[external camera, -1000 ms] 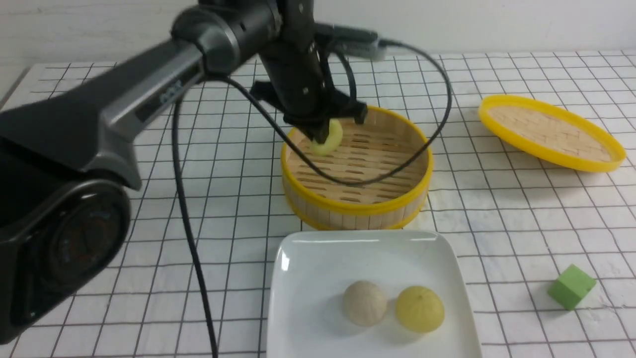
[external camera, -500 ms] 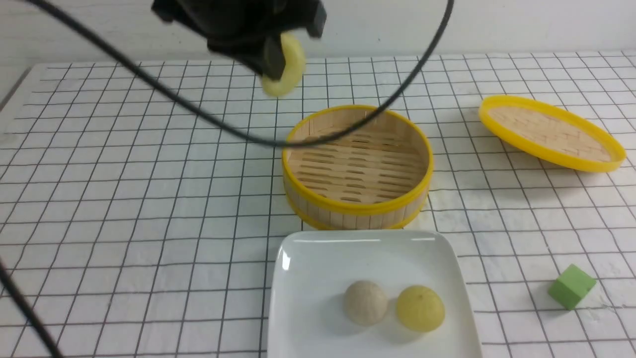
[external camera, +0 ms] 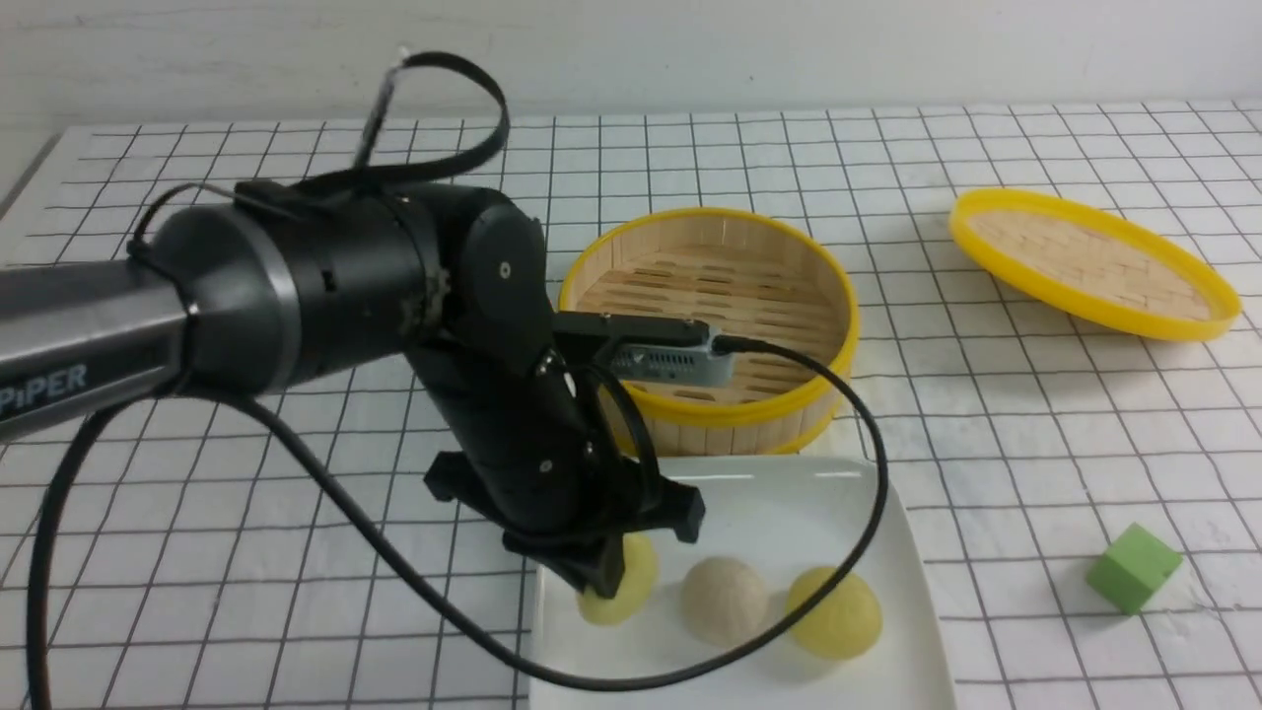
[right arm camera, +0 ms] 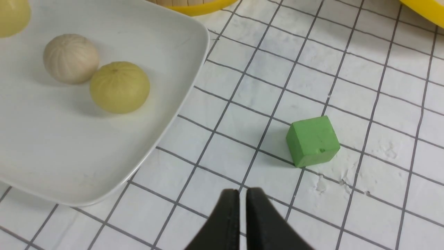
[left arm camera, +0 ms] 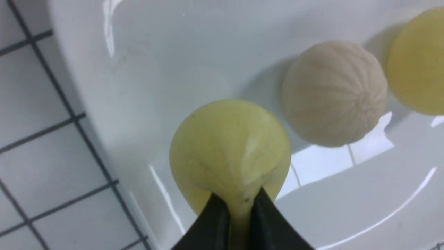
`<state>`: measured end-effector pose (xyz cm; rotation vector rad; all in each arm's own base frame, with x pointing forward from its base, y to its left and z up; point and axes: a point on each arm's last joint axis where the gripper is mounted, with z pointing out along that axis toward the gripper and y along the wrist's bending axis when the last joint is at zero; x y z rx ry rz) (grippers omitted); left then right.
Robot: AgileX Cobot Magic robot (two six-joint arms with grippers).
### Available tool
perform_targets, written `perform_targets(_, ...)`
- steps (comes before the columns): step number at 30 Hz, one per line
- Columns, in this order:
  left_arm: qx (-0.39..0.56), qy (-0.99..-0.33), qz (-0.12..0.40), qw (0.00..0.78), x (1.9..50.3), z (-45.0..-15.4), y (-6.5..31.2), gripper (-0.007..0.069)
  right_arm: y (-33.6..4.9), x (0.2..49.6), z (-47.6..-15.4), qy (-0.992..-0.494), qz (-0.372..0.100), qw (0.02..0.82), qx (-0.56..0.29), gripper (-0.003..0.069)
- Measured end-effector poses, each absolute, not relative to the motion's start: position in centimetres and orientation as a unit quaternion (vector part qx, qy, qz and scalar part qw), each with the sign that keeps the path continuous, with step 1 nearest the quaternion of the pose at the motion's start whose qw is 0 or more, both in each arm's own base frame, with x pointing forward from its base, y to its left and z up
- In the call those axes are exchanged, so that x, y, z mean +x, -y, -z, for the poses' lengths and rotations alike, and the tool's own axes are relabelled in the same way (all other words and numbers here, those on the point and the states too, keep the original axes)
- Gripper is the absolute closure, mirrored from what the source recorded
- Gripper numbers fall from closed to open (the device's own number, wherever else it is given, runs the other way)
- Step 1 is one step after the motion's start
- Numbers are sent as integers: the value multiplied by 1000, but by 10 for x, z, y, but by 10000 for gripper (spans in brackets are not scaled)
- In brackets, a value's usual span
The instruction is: Put the steamed buns into the plate on the white-black tablecloth.
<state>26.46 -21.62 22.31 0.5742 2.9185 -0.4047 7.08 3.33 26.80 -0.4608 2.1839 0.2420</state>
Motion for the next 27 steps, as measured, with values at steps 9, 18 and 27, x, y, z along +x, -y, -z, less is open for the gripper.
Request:
perform_targets(9,195,-965,144,99,268,-223,226,312,-33,70,-267,-880,-95,427,-185,594)
perform_targets(18,215,-958,145,124,281,-265,234,187,-21,57,-303,-900,-76,394,-170,590)
perform_targets(27,222,-957,128,136,285,-281,233,218,5,14,-335,-887,-105,424,-149,584)
